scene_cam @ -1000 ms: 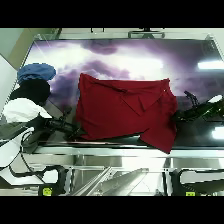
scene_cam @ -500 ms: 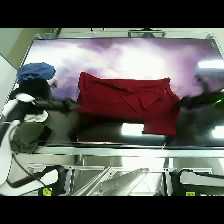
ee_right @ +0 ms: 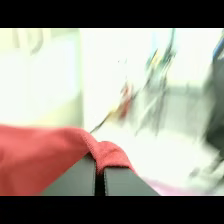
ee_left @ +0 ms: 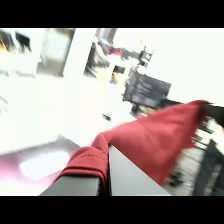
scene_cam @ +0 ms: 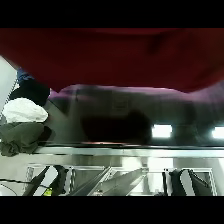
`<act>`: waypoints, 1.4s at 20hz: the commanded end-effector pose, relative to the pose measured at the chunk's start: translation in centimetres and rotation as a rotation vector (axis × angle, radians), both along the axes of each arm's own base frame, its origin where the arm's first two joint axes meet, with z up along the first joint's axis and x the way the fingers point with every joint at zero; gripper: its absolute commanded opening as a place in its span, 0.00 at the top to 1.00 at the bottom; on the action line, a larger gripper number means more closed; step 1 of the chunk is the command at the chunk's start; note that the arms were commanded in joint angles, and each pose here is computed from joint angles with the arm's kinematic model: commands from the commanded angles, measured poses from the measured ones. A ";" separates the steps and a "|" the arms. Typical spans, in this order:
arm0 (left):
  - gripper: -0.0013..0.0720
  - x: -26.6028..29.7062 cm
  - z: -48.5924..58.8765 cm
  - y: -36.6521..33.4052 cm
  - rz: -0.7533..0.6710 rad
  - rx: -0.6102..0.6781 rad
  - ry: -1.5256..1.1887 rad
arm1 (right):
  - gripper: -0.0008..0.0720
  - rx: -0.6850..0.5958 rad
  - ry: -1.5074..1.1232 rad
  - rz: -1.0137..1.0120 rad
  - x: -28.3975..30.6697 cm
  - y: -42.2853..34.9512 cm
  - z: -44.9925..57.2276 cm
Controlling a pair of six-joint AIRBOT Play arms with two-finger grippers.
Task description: Fold the shirts.
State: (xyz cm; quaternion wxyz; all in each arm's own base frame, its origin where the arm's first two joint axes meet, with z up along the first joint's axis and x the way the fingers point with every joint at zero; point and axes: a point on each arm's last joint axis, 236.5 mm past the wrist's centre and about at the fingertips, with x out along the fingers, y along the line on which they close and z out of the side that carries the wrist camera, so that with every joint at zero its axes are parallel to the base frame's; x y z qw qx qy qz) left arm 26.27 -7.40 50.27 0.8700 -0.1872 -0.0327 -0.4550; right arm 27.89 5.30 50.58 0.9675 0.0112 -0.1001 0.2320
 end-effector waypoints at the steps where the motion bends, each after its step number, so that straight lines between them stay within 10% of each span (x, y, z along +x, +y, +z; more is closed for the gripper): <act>1: 0.95 -2.4 2.9 0.6 0.034 0.032 -0.064 | 0.96 -0.068 -0.156 -0.141 -4.1 0.6 3.7; 8: 0.95 10.9 -13.0 0.6 -0.083 0.038 0.399 | 0.96 0.023 0.290 0.147 7.1 0.1 -8.9; 22: 0.97 30.0 -51.3 1.2 0.027 0.110 0.952 | 0.96 0.183 1.060 0.003 28.9 -3.8 -51.0; 28: 0.97 32.9 -53.4 0.6 0.125 0.453 0.962 | 0.96 0.028 1.179 -0.059 28.2 -5.9 -54.1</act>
